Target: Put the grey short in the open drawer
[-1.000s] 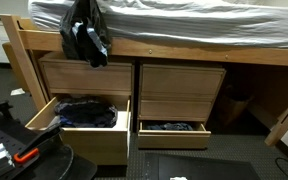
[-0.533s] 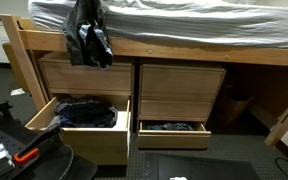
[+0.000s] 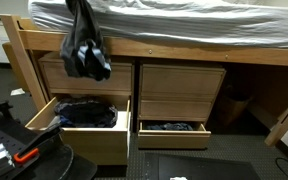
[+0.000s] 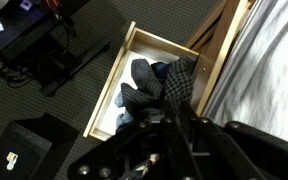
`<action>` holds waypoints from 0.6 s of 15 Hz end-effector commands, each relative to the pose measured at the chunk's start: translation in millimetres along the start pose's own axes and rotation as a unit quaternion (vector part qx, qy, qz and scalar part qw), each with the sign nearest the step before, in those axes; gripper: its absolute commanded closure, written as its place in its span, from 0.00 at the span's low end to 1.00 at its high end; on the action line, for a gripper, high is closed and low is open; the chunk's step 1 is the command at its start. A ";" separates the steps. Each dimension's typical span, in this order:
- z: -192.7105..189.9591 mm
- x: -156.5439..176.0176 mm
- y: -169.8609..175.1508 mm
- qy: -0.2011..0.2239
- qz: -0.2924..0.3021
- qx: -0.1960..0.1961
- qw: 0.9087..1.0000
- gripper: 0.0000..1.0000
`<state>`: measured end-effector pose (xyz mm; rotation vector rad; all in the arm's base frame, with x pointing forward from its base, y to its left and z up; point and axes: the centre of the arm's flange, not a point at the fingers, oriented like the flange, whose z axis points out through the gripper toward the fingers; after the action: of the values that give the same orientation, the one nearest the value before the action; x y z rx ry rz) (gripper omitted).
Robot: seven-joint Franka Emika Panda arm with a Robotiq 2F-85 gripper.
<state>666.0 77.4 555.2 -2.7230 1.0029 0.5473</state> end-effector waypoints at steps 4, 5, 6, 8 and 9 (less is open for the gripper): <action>1.1 1.0 0.1 0.002 0.002 -0.003 1.000 0.56; 1.1 1.0 0.1 0.001 0.002 -0.003 1.000 0.53; 1.1 1.0 0.1 0.001 0.002 -0.003 1.000 0.53; 1.1 1.0 0.1 0.001 0.002 -0.003 1.000 0.53; 1.1 1.0 0.1 0.001 0.002 -0.003 1.000 0.53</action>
<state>666.3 77.1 553.8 -2.7284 1.0100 0.5482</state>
